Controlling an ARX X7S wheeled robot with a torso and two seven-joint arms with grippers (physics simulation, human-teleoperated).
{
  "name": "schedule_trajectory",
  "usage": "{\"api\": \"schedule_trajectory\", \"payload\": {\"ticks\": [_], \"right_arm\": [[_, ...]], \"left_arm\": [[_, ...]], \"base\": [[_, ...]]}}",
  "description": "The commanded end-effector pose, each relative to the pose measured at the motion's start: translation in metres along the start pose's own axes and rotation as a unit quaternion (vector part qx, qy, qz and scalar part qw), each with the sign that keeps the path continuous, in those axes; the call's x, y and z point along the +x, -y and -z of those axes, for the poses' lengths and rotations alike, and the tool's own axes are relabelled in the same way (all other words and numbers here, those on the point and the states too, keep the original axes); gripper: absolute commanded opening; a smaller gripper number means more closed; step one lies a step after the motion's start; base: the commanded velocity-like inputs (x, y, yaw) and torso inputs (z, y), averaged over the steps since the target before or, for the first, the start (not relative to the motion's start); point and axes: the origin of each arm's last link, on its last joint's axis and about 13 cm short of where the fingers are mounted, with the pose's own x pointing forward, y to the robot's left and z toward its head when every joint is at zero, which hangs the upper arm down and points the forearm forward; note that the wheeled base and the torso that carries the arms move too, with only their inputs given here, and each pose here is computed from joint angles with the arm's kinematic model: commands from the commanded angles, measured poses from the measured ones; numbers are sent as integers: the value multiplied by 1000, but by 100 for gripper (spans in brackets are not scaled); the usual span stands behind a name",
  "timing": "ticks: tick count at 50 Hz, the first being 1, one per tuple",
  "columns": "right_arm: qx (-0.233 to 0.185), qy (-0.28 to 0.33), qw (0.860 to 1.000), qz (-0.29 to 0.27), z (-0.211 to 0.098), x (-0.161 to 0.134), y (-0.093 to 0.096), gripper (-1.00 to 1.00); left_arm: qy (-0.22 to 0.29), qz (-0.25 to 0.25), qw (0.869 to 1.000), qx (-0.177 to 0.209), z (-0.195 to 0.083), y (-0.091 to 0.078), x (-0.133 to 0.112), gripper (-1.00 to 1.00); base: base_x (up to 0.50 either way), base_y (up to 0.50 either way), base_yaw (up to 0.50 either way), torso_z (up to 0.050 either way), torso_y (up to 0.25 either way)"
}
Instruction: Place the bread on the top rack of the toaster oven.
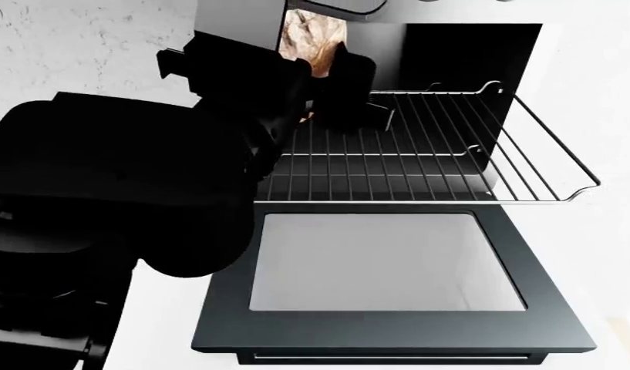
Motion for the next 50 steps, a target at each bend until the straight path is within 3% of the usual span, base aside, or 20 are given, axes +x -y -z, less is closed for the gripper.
{"api": "schedule_trajectory", "payload": {"ticks": [1, 50], "right_arm": [[0, 0, 1000, 2, 0, -2, 1, 100], [0, -1, 1000, 8, 1, -7, 3, 100]], "left_arm": [[-4, 27, 1000, -1, 3, 2, 2, -100], [-27, 28, 999, 13, 17, 8, 5, -100]], "base": [[0, 0, 0, 0, 0], [0, 0, 0, 0, 0]]}}
